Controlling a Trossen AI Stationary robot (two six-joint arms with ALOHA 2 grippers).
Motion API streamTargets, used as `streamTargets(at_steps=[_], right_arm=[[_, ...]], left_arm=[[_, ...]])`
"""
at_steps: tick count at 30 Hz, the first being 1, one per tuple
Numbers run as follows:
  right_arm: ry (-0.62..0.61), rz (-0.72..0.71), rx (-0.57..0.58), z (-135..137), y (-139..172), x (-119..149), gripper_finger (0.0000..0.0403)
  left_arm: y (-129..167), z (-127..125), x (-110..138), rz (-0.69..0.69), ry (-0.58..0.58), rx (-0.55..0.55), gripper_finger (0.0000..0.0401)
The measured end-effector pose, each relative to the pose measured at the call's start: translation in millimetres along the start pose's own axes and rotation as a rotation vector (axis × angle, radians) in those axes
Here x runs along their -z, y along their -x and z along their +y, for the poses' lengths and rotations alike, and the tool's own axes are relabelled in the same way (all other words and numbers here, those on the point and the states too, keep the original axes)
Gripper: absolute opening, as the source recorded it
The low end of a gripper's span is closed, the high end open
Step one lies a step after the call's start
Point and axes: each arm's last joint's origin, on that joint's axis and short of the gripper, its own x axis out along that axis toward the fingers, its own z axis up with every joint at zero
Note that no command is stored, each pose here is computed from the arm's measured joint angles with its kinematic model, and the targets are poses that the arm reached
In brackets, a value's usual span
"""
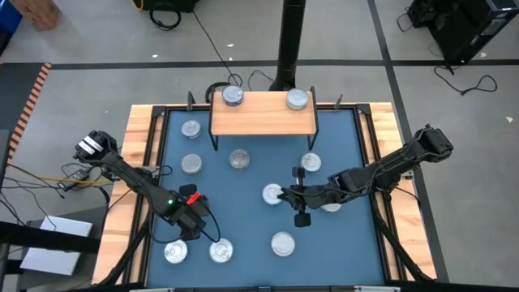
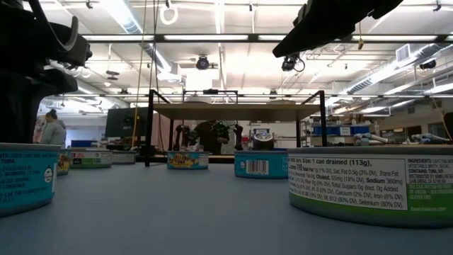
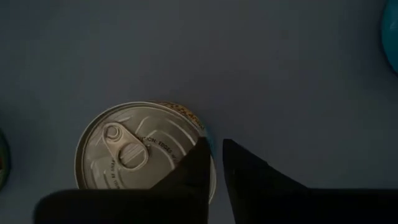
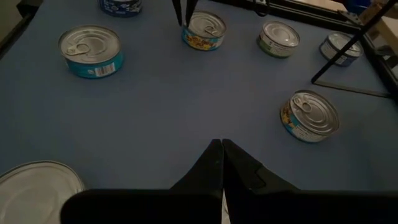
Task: Stack canned seafood by type on shelf
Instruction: Put the light blue tuna can on the shelf
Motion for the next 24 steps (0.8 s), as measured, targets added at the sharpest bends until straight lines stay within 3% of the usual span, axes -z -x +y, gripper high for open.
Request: streamTargets(at_steps=[6, 17, 24], right_arm=[[0.007, -0.001, 0.018, -0.5, 0.0, 0.0, 0.0009], [0.015, 0.0, 0.018, -0.5, 0.0, 0.0, 0.0009], [0.03, 0.0, 0.018, -0.5, 0.0, 0.0, 0.0009]], left_arm=[[0.0, -0.7, 0.0, 0.009, -0.02, 0.017, 0.0037], [0.0, -0.3, 0.1, 0.005, 0.006, 0.008, 0.0141], [0.2, 2.7, 2.7, 0.016, 0.013, -0.039, 0.0158]])
